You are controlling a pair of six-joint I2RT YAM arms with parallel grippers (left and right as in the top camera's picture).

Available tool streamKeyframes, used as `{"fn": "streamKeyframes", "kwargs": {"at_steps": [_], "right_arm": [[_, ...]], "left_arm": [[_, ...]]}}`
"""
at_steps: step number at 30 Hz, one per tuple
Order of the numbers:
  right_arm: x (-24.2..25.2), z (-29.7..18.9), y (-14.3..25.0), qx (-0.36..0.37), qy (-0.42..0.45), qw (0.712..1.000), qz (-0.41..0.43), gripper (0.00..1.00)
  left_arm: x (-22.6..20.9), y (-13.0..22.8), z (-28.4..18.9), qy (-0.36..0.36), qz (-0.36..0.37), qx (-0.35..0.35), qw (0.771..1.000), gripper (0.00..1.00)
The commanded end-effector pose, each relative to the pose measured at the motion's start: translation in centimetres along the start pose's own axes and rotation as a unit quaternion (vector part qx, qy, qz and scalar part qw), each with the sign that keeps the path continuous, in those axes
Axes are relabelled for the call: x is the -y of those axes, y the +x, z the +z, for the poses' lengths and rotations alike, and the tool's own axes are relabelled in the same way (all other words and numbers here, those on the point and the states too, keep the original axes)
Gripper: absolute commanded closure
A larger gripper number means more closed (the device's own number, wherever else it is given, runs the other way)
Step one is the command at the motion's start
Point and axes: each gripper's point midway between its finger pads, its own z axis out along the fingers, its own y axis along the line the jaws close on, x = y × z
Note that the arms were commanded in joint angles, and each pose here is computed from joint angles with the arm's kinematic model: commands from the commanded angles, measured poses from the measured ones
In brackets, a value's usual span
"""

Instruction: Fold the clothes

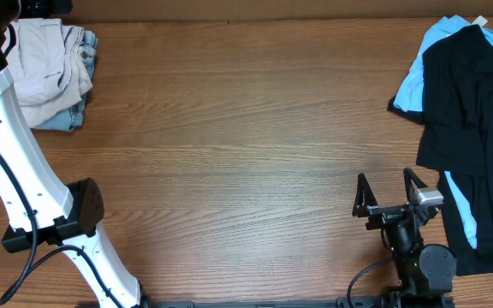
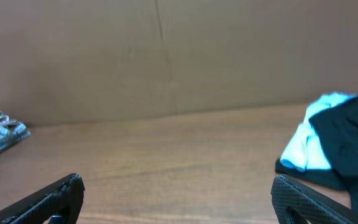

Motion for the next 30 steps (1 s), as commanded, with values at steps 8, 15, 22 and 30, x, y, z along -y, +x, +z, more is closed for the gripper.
{"fn": "streamKeyframes", "kwargs": {"at_steps": [8, 15, 22, 30], "right_arm": [[0.15, 0.01, 0.42, -0.003, 0.004, 1.0, 0.001, 0.0], [0.15, 0.01, 0.42, -0.003, 0.004, 1.0, 0.001, 0.0], [0.15, 0.01, 0.42, -0.003, 0.004, 1.0, 0.001, 0.0], [0.15, 0.01, 0.42, -0.003, 0.004, 1.0, 0.001, 0.0]], "left_arm": [[0.04, -0.36, -0.47, 0.003, -0.006, 0.008, 1.0, 0.0], [0.06, -0.36, -0.47, 0.003, -0.006, 0.008, 1.0, 0.0], [0.06, -0.36, -0.47, 0.003, -0.006, 0.008, 1.0, 0.0], [0.75, -0.52, -0.75, 0.009, -0.002, 0.01, 1.0, 0.0]]}}
